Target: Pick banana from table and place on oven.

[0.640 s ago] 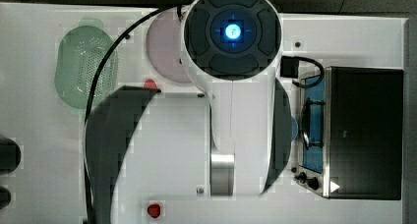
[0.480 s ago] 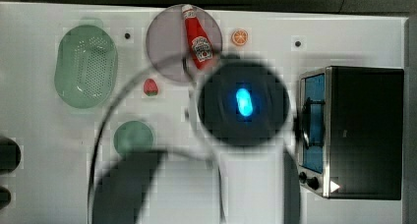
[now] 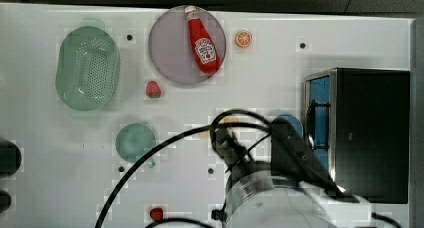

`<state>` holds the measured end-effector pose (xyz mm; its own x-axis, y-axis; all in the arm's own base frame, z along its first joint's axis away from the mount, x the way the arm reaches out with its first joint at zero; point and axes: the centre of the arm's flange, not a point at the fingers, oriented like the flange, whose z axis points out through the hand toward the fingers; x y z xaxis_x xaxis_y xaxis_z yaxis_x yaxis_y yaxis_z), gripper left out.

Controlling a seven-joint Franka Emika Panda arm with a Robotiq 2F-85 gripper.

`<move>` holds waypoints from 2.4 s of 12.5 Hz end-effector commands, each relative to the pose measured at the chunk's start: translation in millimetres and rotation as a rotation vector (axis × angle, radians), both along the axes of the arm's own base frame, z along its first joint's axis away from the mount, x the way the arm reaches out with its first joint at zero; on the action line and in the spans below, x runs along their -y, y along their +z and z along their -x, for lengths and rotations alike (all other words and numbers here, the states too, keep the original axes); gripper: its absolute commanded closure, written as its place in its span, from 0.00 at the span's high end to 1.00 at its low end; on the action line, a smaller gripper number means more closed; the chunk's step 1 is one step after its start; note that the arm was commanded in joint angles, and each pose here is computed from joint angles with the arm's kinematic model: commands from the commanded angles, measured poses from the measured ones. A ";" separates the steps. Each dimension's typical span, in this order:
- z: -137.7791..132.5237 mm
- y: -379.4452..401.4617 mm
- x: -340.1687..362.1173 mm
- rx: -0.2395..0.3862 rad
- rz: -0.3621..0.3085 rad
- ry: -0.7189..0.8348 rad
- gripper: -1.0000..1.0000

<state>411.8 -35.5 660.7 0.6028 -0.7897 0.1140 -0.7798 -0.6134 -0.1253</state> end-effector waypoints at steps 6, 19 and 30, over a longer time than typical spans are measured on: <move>-67.1 -218.8 -1.9 -0.198 -0.004 -0.007 1.00; -79.0 -452.4 -37.6 -0.270 0.001 0.062 1.00; -66.9 -498.3 -42.7 -0.246 -0.005 0.072 0.21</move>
